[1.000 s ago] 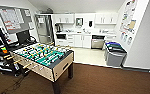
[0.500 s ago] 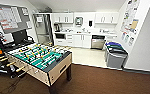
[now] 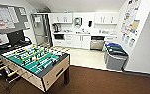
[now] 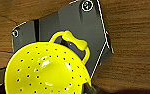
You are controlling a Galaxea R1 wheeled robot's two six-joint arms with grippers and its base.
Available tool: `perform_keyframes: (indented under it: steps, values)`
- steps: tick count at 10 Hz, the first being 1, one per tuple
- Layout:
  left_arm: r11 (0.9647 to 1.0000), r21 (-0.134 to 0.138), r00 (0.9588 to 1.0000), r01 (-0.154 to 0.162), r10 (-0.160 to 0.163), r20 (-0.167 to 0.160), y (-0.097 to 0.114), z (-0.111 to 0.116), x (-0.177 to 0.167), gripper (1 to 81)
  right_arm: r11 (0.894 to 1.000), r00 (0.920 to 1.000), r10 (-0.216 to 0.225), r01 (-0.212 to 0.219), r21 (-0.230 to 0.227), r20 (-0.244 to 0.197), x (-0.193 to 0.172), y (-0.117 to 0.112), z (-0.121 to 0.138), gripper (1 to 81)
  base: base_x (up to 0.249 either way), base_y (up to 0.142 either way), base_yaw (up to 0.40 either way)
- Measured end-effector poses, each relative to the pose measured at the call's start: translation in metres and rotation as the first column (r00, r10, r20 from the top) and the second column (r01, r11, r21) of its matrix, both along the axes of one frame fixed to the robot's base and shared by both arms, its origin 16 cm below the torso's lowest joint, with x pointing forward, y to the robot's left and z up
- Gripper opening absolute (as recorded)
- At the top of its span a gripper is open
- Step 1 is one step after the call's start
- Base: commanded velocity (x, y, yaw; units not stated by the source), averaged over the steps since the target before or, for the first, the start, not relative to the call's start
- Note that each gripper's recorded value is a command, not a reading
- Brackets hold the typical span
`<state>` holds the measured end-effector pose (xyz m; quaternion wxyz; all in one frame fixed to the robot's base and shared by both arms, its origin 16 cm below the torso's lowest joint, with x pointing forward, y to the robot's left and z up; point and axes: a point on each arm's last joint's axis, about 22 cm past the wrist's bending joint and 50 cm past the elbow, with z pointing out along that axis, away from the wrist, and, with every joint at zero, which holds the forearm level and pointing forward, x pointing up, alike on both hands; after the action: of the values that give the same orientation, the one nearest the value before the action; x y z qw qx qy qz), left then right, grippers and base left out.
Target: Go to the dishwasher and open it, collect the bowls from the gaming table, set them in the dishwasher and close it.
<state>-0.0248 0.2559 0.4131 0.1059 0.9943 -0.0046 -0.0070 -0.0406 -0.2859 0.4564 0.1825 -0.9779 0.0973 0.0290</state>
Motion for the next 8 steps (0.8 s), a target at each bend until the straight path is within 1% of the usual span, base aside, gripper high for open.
perform_keyframes:
  steps: [1, 8]
  values:
    - [1.0, 0.004, 1.0, 0.0, 0.0, -0.002, 0.0027, 0.0, -0.0006, 1.0, 1.0, 1.0, -0.001, 0.001, 0.0, 0.0, 0.0006, 0.0, 0.0, 1.0, 0.179, -0.095, 0.0]
    - [1.0, 0.003, 1.0, 0.001, -0.001, -0.002, 0.0009, -0.0001, -0.0008, 1.0, 1.0, 1.0, 0.0, 0.0, -0.003, 0.002, 0.002, -0.0024, 0.0001, 1.0, 0.18, -0.097, 0.0]
